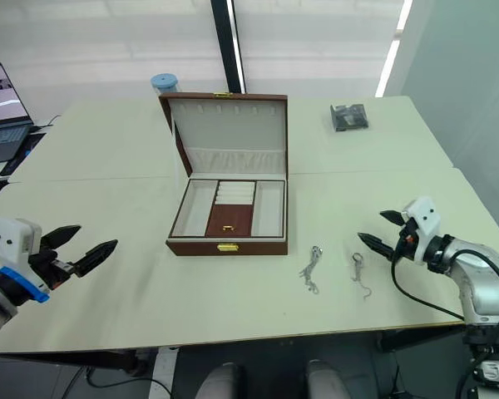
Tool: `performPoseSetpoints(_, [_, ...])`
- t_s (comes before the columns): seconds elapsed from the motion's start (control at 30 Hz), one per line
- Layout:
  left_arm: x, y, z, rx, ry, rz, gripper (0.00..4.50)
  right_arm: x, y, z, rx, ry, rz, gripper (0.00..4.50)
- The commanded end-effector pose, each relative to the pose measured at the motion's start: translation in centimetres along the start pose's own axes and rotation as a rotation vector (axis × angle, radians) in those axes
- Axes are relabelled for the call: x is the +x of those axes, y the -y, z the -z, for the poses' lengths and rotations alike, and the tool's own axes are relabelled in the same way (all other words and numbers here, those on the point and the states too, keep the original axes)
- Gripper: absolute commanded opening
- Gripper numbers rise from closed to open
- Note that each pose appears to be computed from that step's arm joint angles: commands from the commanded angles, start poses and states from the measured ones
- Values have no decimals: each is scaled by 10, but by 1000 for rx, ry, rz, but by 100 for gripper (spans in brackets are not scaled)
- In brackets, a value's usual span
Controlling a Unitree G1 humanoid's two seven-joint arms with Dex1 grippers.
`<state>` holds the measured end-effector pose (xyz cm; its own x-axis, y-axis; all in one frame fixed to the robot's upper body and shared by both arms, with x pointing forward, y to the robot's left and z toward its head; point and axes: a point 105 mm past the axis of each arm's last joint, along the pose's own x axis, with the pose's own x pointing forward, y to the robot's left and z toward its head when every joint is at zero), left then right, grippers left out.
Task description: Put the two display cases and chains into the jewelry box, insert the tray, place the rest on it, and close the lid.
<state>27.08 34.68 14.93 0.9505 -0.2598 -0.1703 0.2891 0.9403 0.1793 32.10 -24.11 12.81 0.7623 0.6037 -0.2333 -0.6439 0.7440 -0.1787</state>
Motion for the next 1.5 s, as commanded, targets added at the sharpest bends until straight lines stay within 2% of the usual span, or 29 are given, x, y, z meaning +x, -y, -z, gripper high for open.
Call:
performPoseSetpoints(0.03, [-10,-26,-14,75,20,-57,450,-20,16,-5,-21,36,83,447])
performPoseSetpoints(0.17, [-13,-35,-12,77,9,-73,450,-29,26,3,1,22,136,447])
performPoseSetpoints(0.33, [-13,-35,-11,74,9,-73,450,-29,29,7,3,16,152,447])
performPoseSetpoints(0.97, [-9,-14,-12,98,27,-34,450,-20,20,3,13,40,127,447])
performPoseSetpoints(1.1, [-3,11,-11,148,27,85,450,-22,5,2,26,63,96,447])
performPoseSetpoints(1.23, [8,51,-11,199,33,261,450,-21,-19,3,34,85,72,447])
performPoseSetpoints(1.5, [16,141,-10,233,79,595,450,-12,-50,5,74,127,162,447])
